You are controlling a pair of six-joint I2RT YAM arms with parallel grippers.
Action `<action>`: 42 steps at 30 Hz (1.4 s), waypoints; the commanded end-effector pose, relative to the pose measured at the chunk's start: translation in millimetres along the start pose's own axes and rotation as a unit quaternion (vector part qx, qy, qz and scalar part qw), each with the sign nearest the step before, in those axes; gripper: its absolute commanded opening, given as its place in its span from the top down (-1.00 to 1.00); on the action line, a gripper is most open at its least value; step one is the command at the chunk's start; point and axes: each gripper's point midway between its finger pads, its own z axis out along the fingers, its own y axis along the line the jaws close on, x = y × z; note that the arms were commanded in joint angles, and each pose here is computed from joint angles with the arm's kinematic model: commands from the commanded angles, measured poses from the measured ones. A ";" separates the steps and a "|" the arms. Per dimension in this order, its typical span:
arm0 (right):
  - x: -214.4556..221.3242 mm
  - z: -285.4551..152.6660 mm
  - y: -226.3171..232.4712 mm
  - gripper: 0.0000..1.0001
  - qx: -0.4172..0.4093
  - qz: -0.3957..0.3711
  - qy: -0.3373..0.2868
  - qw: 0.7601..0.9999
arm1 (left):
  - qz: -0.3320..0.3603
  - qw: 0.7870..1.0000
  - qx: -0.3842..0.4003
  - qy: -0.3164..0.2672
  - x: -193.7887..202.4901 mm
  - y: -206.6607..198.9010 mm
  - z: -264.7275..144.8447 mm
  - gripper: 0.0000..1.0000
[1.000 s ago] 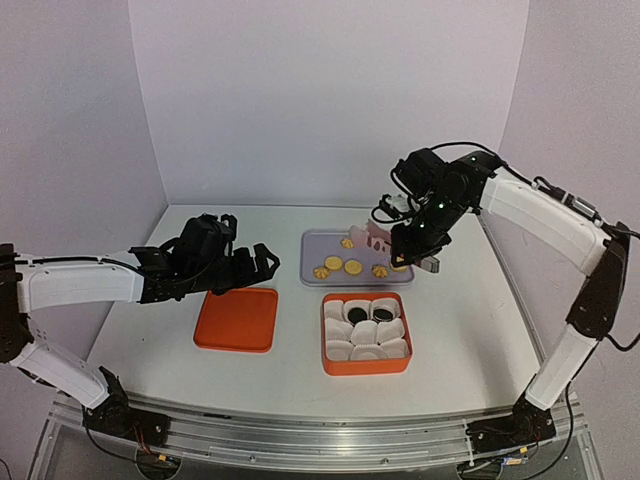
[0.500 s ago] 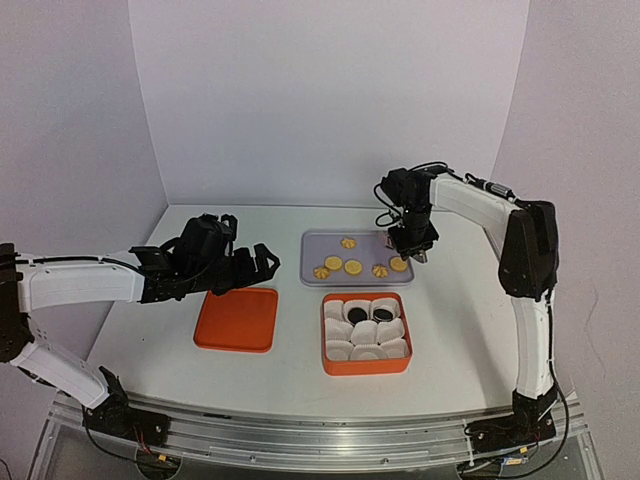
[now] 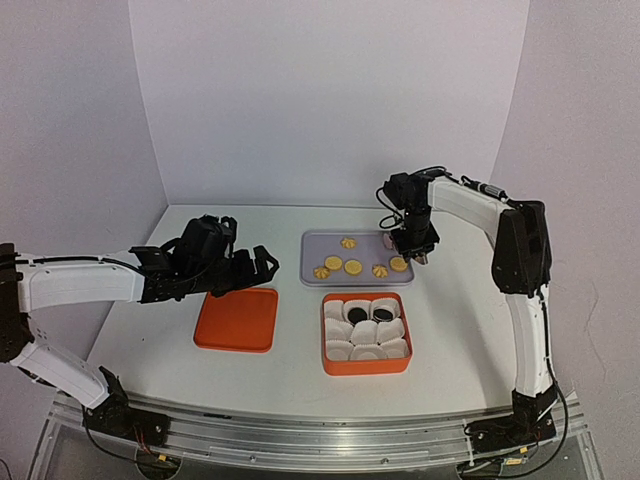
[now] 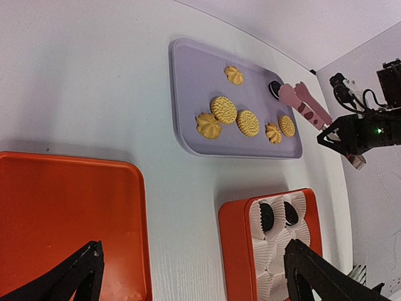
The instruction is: Pack the cookies
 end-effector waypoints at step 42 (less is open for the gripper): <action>-16.9 32.5 10.6 0.49 -0.081 0.089 0.032 0.992 | -0.011 0.999 0.022 -0.022 -17.9 -17.7 -5.9 -0.99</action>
